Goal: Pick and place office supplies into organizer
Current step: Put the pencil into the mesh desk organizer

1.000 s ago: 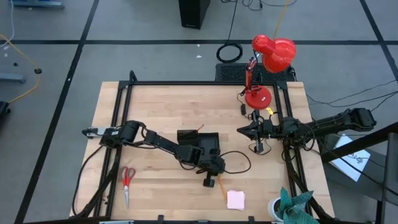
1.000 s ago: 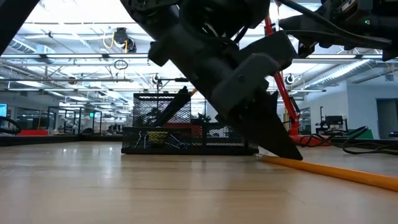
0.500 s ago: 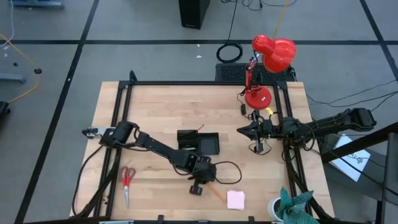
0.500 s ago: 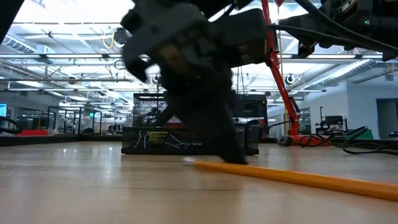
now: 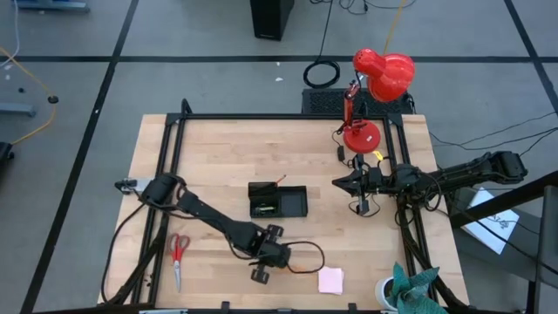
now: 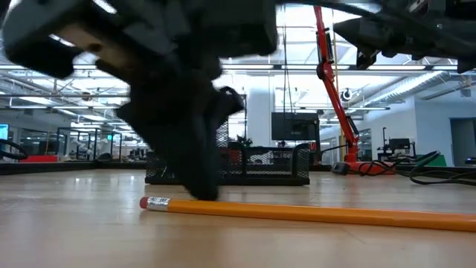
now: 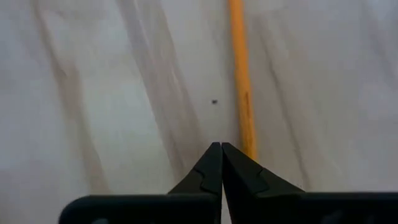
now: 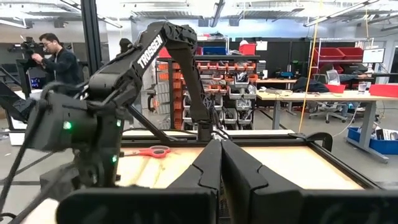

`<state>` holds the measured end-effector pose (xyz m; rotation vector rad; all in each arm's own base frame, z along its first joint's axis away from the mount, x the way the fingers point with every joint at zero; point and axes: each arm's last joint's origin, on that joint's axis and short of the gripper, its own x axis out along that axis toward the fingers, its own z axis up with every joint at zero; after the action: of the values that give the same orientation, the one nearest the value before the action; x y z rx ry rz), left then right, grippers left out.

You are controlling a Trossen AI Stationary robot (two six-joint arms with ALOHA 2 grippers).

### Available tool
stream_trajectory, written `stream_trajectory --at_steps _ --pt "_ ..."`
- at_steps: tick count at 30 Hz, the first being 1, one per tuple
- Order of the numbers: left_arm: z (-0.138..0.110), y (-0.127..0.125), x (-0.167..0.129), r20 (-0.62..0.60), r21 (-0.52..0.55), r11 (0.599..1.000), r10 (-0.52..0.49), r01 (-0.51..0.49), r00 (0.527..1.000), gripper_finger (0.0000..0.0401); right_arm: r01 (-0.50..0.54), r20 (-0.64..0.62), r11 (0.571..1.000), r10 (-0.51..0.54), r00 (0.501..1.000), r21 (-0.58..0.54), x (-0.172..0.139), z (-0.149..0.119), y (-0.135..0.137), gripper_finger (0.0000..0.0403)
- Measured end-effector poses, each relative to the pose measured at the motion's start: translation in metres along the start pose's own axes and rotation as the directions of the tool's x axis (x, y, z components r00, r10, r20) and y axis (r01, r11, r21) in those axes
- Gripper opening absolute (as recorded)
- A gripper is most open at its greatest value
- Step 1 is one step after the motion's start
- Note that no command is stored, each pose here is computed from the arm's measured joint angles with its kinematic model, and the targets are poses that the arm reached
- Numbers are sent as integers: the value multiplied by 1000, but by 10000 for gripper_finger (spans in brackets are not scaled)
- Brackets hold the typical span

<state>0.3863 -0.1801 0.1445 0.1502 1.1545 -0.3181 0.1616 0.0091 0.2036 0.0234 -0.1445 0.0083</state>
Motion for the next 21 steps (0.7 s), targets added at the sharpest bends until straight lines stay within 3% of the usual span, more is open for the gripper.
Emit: stream_trajectory --at_steps 7,14,21 --pt "14 -11 -32 137 -50 999 6 1 991 52 0 1 1000 0 1000 0 0 0 0 4" --pt "6 -30 -14 92 24 1000 9 -11 996 94 0 6 1000 0 1000 0 0 1 0 4" --pt "-1 -25 1 36 15 992 127 -128 991 139 0 7 1000 0 1000 0 0 1 0 4"
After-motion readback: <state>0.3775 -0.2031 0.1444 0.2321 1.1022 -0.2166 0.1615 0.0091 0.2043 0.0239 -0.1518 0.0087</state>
